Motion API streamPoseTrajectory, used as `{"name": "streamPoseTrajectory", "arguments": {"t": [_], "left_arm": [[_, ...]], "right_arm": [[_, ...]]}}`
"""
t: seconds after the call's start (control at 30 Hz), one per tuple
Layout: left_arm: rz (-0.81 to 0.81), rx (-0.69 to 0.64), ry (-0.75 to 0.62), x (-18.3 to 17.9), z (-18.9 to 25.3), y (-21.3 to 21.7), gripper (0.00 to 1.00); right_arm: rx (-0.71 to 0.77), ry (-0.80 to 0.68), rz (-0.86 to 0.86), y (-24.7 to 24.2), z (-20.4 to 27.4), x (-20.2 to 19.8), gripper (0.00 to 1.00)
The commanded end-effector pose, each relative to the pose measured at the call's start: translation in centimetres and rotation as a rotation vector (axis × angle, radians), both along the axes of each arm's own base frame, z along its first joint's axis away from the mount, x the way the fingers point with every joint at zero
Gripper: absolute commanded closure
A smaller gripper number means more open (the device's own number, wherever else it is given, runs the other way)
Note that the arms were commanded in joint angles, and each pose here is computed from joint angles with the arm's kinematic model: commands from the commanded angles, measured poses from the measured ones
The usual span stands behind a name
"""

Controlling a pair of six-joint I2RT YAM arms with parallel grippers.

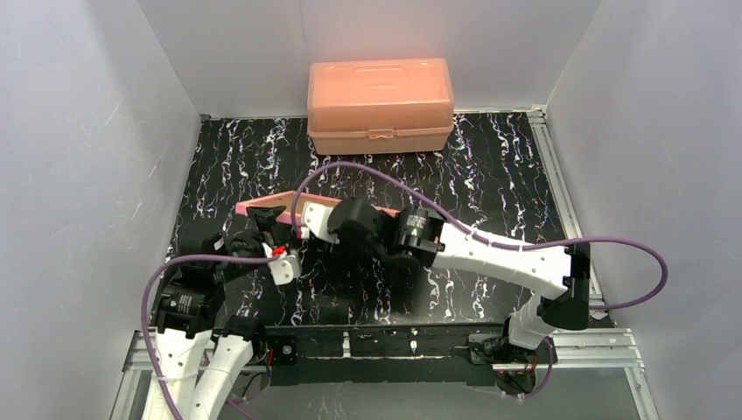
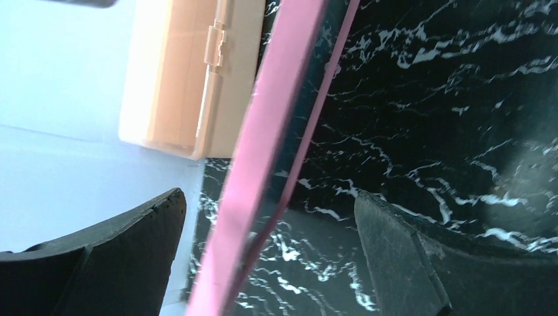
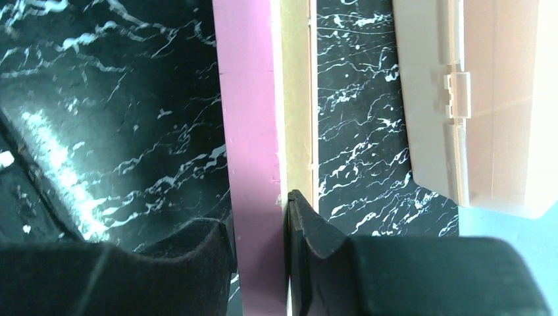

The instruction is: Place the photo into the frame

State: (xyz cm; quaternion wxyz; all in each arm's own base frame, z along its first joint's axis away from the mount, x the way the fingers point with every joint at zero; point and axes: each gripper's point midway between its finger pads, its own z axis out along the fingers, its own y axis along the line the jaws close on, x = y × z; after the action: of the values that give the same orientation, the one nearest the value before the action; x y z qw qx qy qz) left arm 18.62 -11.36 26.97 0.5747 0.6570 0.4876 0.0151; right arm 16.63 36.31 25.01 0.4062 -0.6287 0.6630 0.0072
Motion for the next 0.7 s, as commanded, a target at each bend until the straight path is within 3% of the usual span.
{"name": "streamPoseTrajectory", "arguments": {"t": [0.0,0.23,0.37,0.5,0.67], "left_arm": [[0.065,-0.177,0.162,0.1,2.6,-0.8,0.01],[0.214,-0.344,0.414,2.2,5.6,-0.9,0.01],[0.302,-0.459,0.582,2.5,7.1,-0.6,0.02],[0.357,-0.578,0.649,2.1,8.7,-0.6,0.02],[0.442,-0.628,0.695,1.3,8.7,0.0,0.01]], "right_arm": [[0.205,0.104,-0.083,2.2,4.0,2.3,0.99],[0.317,0.224,-0.196,4.3,6.2,5.9,0.99],[0.471,0.362,-0.284,4.4,7.9,8.4,0.99],[0.635,0.569,-0.360,4.1,7.9,10.2,0.99],[0.860,0.711,-0.506,0.6,9.5,14.8,0.99]]}}
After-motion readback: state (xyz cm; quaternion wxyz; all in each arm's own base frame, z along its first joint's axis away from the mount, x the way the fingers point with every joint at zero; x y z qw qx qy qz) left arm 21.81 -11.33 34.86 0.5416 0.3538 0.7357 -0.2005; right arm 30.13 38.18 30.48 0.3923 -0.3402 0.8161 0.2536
